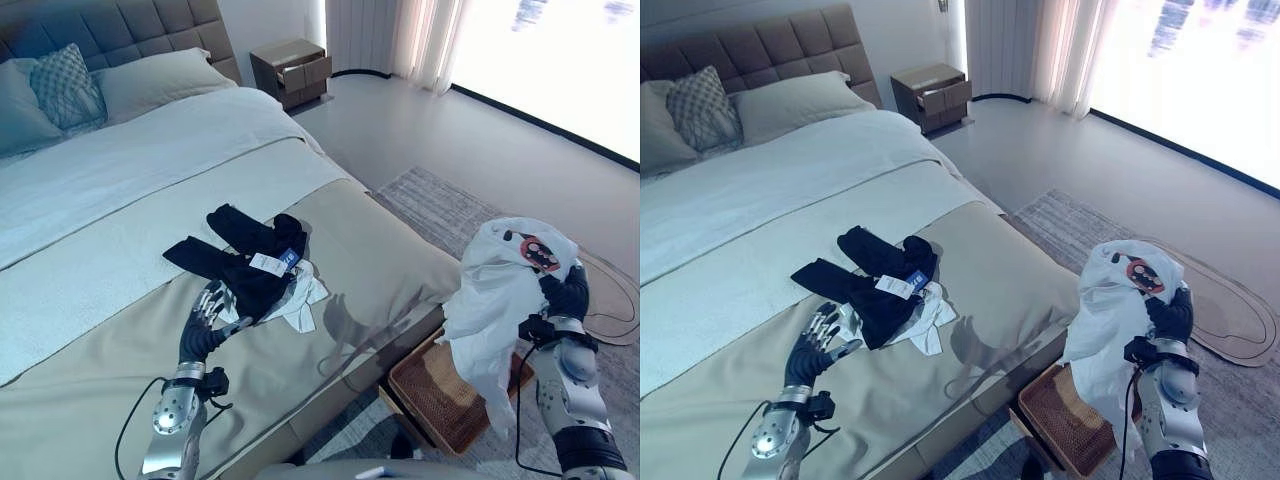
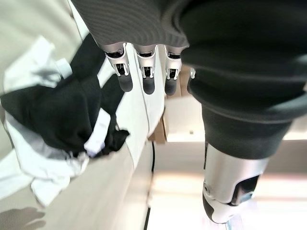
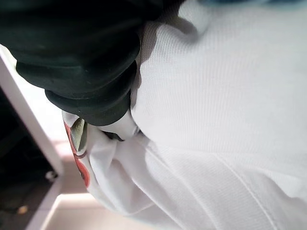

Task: Pick up clothes into the bucket

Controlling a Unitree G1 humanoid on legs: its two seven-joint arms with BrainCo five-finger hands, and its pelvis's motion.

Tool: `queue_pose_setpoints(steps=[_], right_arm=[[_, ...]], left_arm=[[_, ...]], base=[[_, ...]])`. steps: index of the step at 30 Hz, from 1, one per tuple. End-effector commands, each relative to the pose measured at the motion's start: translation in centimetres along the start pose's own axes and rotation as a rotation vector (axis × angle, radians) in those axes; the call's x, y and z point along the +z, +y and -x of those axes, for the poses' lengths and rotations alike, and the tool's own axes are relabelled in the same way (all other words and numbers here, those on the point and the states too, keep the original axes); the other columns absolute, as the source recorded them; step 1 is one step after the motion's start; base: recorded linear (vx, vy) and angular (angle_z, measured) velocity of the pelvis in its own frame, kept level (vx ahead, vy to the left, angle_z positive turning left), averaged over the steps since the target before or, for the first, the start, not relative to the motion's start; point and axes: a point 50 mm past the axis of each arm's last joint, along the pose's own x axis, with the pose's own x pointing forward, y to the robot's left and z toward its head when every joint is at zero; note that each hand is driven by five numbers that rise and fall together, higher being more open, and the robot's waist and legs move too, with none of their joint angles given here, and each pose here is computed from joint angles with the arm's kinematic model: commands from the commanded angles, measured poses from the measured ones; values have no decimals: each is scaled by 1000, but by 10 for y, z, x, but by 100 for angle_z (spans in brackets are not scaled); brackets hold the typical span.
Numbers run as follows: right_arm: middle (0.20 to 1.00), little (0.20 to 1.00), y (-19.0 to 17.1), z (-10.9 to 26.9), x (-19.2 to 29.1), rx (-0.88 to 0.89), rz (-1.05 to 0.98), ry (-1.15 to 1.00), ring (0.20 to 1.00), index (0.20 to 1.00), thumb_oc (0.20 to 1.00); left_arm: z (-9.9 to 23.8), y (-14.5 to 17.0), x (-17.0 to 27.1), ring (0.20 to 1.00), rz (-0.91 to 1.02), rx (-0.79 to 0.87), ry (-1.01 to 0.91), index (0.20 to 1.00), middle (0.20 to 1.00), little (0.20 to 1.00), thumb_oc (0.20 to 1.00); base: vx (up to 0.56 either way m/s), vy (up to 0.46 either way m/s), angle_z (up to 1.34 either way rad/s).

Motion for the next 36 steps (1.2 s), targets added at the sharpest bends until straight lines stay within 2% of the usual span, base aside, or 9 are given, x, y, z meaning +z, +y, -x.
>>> queue_pose_setpoints(steps=[1, 14, 25, 36], right_arm=[[200, 200, -4, -27, 40, -119, -42, -228, 200, 200, 200], [200, 200, -1, -56, 47, -285, -29, -229, 200, 200, 200], [200, 200, 24, -92, 71, -203, 27, -232, 200, 200, 200], [200, 200, 36, -120, 77, -222, 165, -139, 200, 200, 200]], left_arm=[[-15, 21, 44, 1000, 28, 94, -234, 1000, 1000, 1000, 1000], [-26, 11, 101, 1000, 160, 174, -538, 1000, 1000, 1000, 1000], [-28, -6, 128, 1000, 241, 131, -658, 1000, 1000, 1000, 1000], [-24, -21, 145, 1000, 297, 71, -736, 1000, 1000, 1000, 1000]], base=[[-135, -12, 2], [-167, 6, 1], [-101, 14, -1], [-7, 11, 1]])
